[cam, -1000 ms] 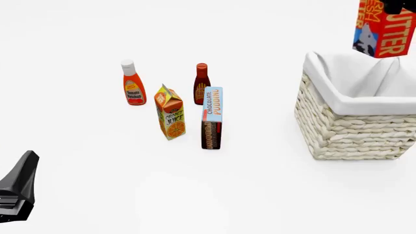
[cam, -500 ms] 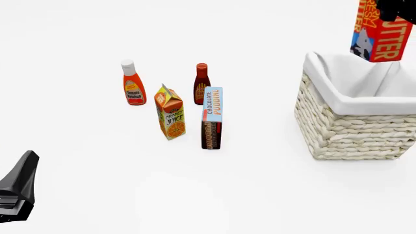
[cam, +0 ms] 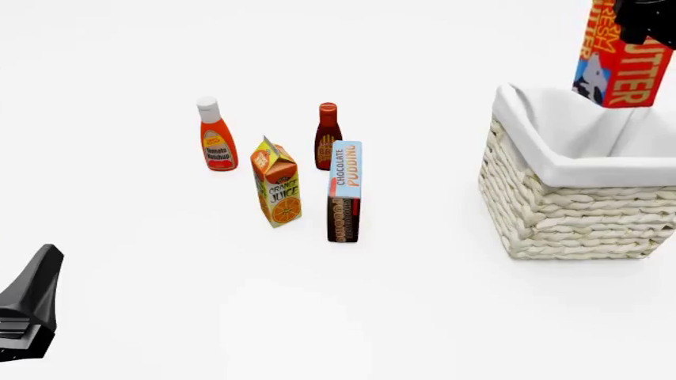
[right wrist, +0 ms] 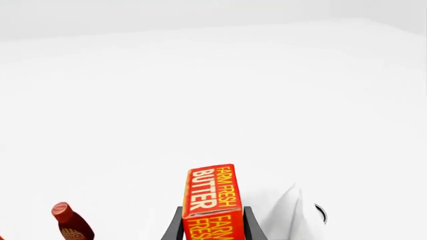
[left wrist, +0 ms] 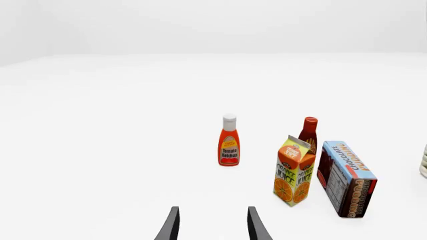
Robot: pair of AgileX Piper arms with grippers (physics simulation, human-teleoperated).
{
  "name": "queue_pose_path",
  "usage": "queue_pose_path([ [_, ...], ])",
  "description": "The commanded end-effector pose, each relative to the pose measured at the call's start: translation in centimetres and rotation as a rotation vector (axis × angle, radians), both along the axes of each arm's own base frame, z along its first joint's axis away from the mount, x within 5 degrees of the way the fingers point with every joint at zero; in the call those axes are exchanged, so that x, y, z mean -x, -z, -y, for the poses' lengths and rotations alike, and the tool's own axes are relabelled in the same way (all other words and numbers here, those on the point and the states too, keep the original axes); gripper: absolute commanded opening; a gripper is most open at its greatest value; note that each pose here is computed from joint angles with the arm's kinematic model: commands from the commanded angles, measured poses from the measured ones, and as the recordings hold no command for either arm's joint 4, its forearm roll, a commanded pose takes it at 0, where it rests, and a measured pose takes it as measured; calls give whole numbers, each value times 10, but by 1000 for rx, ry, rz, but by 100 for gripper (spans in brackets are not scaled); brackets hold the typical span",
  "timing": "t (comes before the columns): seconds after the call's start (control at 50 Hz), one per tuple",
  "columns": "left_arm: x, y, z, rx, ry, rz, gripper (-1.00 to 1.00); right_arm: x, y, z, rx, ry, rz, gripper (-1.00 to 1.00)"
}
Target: Pick the butter and place it in the basket.
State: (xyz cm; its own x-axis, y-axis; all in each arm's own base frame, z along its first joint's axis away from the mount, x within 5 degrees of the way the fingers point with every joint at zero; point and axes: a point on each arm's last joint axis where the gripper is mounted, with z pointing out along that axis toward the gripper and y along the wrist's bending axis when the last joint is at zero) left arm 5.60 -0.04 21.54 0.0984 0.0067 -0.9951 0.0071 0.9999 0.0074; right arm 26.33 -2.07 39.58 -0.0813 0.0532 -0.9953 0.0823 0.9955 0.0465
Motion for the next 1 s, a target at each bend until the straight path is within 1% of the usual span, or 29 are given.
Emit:
queue_pose_path([
  [0.02,0,0,0,-2,1,2,100,0,-1,2,-22,8,29,-100],
  [0.56,0,-1,0,-3,4,6,100,-4,17,6,-63,28,17,-100],
  [0.68,0,-1,0,-4,5,7,100,-5,23,7,-69,32,8,-100],
  [1.0,0,-1,0,-5,6,9,100,-8,30,11,-78,46,9,-100],
])
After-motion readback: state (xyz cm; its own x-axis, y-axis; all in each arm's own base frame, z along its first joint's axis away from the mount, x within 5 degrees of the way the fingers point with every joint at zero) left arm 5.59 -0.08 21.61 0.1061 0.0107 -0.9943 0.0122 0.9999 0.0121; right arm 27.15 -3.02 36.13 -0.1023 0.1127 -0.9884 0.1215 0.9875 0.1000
